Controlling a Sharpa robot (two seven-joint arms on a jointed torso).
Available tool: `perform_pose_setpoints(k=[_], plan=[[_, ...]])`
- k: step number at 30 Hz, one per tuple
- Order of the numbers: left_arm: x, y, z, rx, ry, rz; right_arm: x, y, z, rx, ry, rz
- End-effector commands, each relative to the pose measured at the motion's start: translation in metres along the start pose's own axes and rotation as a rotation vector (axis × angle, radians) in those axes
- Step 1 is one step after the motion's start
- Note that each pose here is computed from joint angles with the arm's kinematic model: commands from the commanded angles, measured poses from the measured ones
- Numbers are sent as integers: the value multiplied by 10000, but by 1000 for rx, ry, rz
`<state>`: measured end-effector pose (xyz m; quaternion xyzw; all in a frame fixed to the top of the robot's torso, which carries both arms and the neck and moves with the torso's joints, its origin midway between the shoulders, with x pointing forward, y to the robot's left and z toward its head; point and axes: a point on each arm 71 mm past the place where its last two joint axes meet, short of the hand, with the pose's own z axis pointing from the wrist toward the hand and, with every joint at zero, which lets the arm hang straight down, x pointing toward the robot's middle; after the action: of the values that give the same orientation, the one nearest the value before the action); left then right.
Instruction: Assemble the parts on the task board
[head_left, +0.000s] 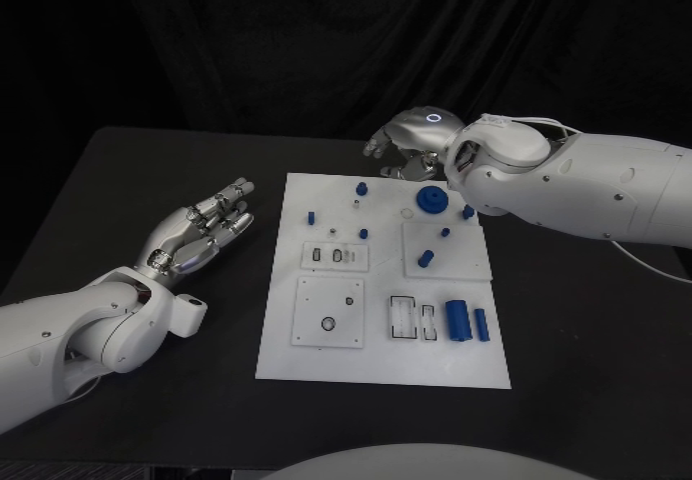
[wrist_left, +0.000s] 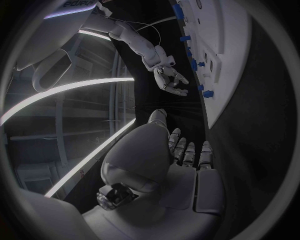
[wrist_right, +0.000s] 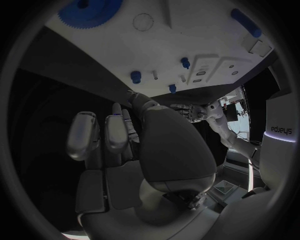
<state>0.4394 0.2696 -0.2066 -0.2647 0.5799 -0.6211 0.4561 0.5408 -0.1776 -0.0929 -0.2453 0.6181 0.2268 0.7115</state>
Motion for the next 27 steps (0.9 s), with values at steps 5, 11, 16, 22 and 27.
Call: perform_pose_setpoints(k=[5,11,16,22,27], plan=[[-2,-190,-30,245,5,-12,-65,-183,-309,13,-31,23],[-6,-177,-15,242,7,-12,42,-391,-525,75,44,39],[-3,-164,5,241,11,-13,113,-498,-646,137,81,54],[-6,-161,5,240,11,-13,182,-575,-722,205,127,61],[-9,-160,3,239,11,-13,226,-590,-747,230,158,65]])
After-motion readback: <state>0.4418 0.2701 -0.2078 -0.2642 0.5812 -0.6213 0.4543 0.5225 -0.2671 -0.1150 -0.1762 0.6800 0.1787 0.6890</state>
